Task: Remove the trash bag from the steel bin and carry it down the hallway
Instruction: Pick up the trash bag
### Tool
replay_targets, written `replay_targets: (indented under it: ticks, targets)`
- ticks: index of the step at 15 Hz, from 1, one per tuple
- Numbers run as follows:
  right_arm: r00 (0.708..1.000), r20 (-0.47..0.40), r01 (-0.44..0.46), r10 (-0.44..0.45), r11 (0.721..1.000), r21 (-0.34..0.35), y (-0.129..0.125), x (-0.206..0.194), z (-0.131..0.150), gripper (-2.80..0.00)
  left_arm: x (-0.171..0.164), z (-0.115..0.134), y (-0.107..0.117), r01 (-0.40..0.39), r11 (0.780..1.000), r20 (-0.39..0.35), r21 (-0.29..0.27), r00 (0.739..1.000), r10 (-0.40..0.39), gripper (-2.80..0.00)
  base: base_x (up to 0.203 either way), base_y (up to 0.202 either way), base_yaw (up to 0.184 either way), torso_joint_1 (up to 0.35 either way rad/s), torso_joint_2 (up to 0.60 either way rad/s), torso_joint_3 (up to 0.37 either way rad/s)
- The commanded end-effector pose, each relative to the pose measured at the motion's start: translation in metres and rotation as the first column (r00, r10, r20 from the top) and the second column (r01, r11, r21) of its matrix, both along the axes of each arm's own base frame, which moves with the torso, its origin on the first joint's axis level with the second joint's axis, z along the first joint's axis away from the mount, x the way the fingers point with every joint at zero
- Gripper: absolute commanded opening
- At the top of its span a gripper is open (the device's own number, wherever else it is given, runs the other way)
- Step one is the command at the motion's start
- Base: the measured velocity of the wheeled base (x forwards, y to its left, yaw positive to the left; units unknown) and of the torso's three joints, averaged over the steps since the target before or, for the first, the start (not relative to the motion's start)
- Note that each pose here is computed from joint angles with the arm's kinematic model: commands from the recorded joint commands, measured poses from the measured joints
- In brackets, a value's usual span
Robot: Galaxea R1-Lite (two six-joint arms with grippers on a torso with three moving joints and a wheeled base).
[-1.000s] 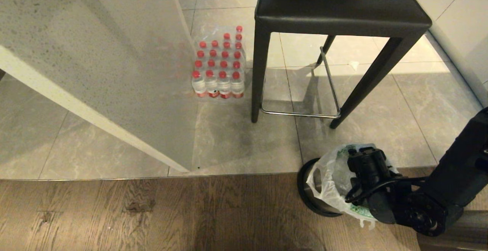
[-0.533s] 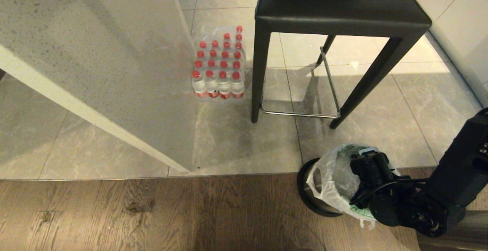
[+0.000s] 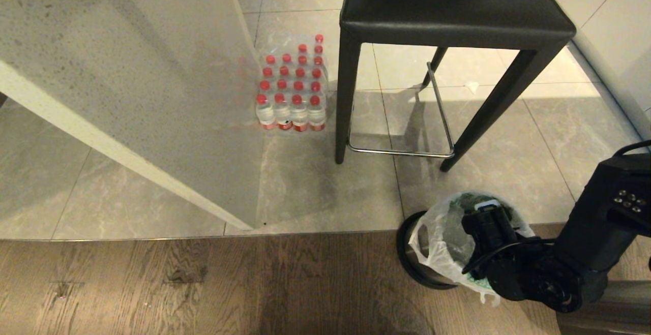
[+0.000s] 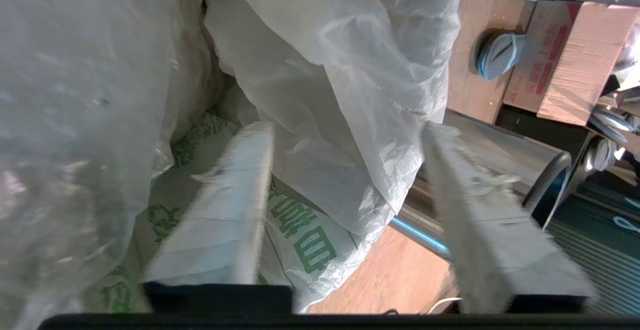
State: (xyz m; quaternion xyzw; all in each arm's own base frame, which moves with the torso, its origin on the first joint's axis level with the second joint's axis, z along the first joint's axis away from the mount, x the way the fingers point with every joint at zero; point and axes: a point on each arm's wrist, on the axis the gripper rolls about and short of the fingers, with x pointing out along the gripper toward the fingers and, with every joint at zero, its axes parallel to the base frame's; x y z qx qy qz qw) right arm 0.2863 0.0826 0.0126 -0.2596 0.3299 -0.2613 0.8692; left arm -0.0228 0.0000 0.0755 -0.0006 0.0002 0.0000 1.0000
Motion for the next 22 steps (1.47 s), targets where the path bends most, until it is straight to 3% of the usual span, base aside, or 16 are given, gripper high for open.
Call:
replay_targets:
  ticks: [1, 14, 15, 22]
  targets:
    - [1.0, 0.0, 0.002, -0.002, 1.0, -0.004, 0.002, 0.004, -0.007, 0.0, 0.0, 0.0, 0.0, 0.0, 1.0, 0.0, 0.0, 1.0, 0.0, -2.8, 0.0, 0.0, 0.0, 0.0, 0.0, 0.0]
    - [0.996, 0.087, 0.009, -0.011, 1.0, 0.023, 0.007, 0.023, -0.012, 0.0, 0.0, 0.0, 0.0, 0.0, 1.0, 0.0, 0.0, 1.0, 0.0, -2.8, 0.0, 0.0, 0.0, 0.0, 0.0, 0.0]
    - [0.996, 0.086, 0.008, -0.01, 1.0, 0.022, 0.007, 0.023, -0.012, -2.8, 0.0, 0.0, 0.0, 0.0, 1.0, 0.0, 0.0, 1.0, 0.0, -2.8, 0.0, 0.0, 0.0, 0.0, 0.0, 0.0]
    - [0.995, 0.104, 0.003, -0.006, 1.0, 0.027, 0.009, 0.023, -0.01, -2.8, 0.0, 0.0, 0.0, 0.0, 1.0, 0.0, 0.0, 1.0, 0.0, -2.8, 0.0, 0.0, 0.0, 0.0, 0.0, 0.0]
